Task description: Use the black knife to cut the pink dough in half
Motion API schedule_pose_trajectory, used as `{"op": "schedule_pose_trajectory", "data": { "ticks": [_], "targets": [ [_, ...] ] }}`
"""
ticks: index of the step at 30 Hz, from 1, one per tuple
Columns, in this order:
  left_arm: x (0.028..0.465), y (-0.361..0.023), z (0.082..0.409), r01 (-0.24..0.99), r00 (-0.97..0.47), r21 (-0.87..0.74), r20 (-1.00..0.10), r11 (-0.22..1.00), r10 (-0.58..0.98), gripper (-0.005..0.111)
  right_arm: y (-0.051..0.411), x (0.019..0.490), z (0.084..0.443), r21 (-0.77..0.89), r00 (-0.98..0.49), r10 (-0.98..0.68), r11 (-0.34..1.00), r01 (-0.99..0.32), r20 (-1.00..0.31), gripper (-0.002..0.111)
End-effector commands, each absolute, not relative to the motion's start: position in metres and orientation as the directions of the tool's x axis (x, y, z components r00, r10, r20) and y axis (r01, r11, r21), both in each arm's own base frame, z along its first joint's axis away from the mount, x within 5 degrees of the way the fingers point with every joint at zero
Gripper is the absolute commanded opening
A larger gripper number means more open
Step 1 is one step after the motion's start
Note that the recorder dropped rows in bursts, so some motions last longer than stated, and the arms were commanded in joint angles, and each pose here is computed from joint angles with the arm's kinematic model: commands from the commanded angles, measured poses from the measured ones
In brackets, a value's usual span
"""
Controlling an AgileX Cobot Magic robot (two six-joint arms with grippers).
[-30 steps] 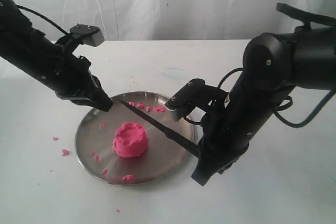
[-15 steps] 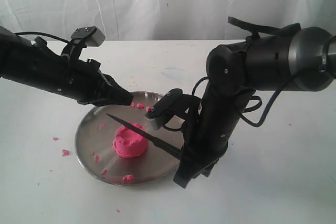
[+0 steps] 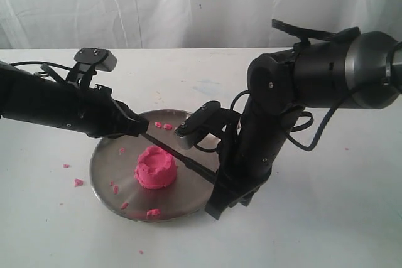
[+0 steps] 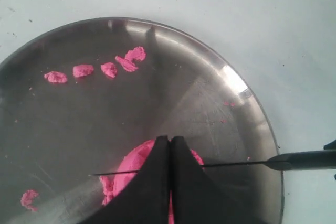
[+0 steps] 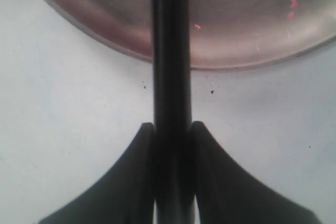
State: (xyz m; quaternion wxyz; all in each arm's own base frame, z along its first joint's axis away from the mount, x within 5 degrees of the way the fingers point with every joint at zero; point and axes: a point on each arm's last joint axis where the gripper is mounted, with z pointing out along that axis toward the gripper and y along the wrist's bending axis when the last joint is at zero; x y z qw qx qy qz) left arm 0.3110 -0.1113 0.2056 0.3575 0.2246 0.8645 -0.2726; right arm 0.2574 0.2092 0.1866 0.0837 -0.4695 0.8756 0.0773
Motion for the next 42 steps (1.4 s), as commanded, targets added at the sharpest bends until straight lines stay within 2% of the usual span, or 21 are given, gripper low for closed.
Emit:
{"op": "schedule_pose_trajectory", "data": {
  "ticks": [1,6,12,23,34,42],
  "targets": [
    [0.309,-0.116,0.206,0.598,-0.635,-0.349,-0.756,0.722,0.16,0.0,0.211,0.259,0.189,0.048,-0.545,-0.802,0.551,-0.833,-0.243,0.0],
    [0.312,-0.119,0.196,0.591,-0.657,-0.39,-0.74,0.706,0.142,0.0,0.213,0.26,0.189,0.049,-0.549,-0.793,0.557,-0.829,-0.263,0.0],
    [0.317,-0.115,0.183,0.549,-0.682,-0.371,-0.718,0.749,0.144,0.0,0.213,0.26,0.19,0.05,-0.55,-0.792,0.559,-0.828,-0.265,0.0],
    [0.318,-0.114,0.182,0.541,-0.683,-0.363,-0.717,0.758,0.144,0.0,0.215,0.262,0.19,0.05,-0.558,-0.774,0.571,-0.819,-0.3,0.0],
    [0.317,-0.113,0.179,0.533,-0.691,-0.361,-0.708,0.765,0.147,0.0,0.214,0.259,0.19,0.072,-0.566,-0.781,0.569,-0.819,-0.264,0.0],
    [0.315,-0.106,0.171,0.482,-0.708,-0.318,-0.691,0.816,0.15,0.0,0.214,0.259,0.19,0.071,-0.566,-0.781,0.569,-0.819,-0.266,0.0]
  ]
}}
